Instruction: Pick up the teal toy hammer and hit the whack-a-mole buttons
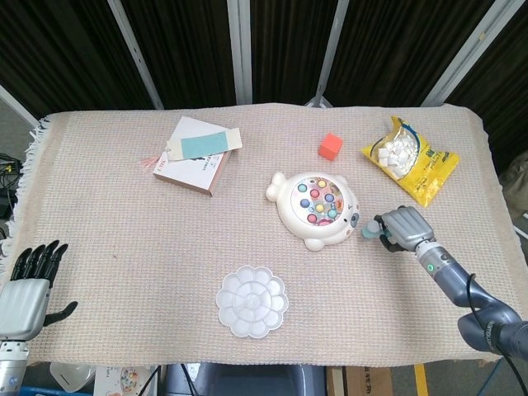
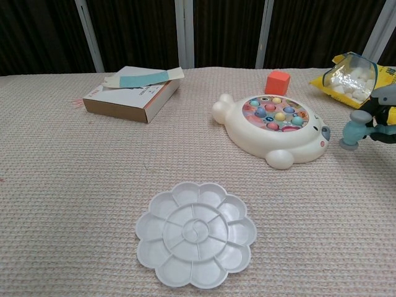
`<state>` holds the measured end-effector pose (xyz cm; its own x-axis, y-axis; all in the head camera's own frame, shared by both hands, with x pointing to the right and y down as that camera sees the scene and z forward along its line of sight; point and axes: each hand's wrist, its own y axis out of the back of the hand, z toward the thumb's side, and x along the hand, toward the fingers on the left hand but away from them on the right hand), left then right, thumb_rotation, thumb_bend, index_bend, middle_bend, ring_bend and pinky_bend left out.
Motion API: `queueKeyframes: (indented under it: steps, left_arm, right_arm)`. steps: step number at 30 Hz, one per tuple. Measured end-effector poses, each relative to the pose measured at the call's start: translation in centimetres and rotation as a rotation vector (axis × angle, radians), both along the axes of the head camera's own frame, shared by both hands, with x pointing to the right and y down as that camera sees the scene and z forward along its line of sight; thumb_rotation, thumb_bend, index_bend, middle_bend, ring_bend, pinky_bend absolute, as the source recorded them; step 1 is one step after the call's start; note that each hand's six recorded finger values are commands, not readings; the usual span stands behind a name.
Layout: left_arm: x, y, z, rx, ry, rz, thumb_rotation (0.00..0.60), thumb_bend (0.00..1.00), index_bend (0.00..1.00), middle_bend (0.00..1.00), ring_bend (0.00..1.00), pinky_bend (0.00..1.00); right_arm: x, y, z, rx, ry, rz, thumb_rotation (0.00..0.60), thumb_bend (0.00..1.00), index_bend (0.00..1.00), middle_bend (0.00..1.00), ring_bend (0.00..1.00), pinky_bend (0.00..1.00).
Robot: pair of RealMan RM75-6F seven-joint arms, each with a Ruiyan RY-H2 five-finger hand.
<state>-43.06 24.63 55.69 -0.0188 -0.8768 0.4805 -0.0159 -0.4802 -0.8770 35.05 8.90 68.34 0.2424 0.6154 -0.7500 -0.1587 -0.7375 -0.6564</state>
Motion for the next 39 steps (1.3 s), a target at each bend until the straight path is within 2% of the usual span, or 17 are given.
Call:
queueKeyframes:
  steps: [7,10,23,29,35,39]
  left_arm:
    - [0.4,0.0,-0.3,0.002,-0.007,0.006,0.600,0.15,0.00,0.00,0.00,0.00]
    - [0.6,0.0,-0.2,-0.002,-0.007,0.010,0.600,0.15,0.00,0.00,0.00,0.00]
    - [0.7,-0.1,-0.4,0.003,-0.010,0.012,0.600,0.15,0.00,0.00,0.00,0.00]
    - [0.8,0.0,-0.4,0.002,-0.009,0.012,0.600,0.15,0.00,0.00,0.00,0.00]
    - [0.8,-0.1,-0.4,0.004,-0.010,0.013,0.600,0.15,0.00,0.00,0.00,0.00]
    - [0.8,-0.1,-0.4,0.004,-0.009,0.016,0.600,0.15,0.00,0.00,0.00,0.00]
  right_arm:
    - [1.8,0.6,1.4,-0.014,-0.024,0.037,0.600,0.90,0.77,0.73,0.51,0.23]
    - [2.4,0.9,1.7,-0.021,-0.029,0.047,0.600,0.86,0.73,0.70,0.49,0.22]
    - [3.9,1.5,2.2,-0.041,-0.030,0.084,0.600,0.77,0.64,0.63,0.42,0.17]
    - [4.3,1.7,2.4,-0.050,-0.022,0.091,0.600,0.66,0.58,0.58,0.36,0.14]
    - [4.5,1.7,2.5,-0.060,-0.012,0.096,0.600,0.46,0.55,0.56,0.34,0.11]
    - [4.6,1.7,2.4,-0.062,-0.008,0.101,0.600,0.39,0.54,0.56,0.33,0.11]
